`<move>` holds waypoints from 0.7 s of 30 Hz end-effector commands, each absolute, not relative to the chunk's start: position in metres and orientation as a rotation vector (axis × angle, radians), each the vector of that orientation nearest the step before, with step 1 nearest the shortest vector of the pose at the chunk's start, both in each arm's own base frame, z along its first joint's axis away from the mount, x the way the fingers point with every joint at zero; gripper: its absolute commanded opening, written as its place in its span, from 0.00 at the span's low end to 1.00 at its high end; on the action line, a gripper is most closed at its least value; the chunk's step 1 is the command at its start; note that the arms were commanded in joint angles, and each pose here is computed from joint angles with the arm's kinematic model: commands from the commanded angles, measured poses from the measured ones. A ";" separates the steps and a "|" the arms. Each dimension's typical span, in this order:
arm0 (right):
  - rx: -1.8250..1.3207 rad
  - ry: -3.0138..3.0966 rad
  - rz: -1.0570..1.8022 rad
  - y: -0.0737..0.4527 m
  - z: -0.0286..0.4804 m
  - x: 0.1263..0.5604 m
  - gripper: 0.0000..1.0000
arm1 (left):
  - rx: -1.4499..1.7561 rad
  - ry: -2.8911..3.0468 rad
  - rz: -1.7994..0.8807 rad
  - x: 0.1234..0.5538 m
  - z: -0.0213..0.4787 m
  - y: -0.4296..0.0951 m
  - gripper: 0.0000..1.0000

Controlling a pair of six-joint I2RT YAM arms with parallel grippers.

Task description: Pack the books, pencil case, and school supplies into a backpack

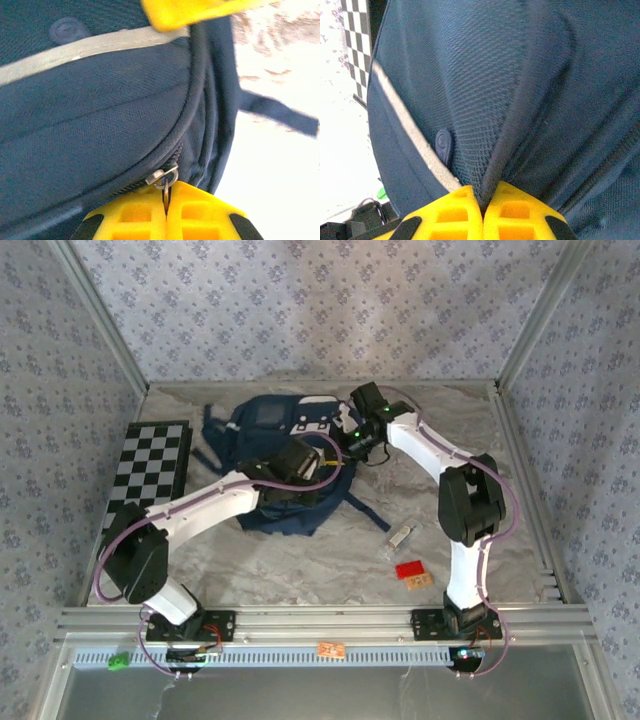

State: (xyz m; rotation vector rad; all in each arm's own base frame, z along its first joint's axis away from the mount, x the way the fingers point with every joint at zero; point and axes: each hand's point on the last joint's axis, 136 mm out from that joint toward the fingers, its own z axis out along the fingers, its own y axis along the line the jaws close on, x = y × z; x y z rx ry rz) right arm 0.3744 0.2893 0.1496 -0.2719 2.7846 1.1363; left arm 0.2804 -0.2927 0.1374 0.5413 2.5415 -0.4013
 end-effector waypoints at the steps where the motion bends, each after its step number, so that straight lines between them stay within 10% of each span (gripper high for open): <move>1: -0.313 2.710 1.019 0.241 0.167 0.403 0.00 | 0.612 2.632 -0.376 0.257 0.129 -0.286 0.00; 14: -0.233 2.762 0.787 0.191 0.154 0.417 0.00 | 0.163 2.768 -0.259 0.259 0.087 -0.171 0.00; 17: -0.254 2.752 0.778 0.199 0.165 0.402 0.37 | 0.220 2.676 -0.418 0.267 0.103 -0.203 0.01; 21: -0.118 2.743 0.627 0.173 0.184 0.365 0.59 | 0.306 2.593 -0.219 0.272 0.132 -0.190 0.34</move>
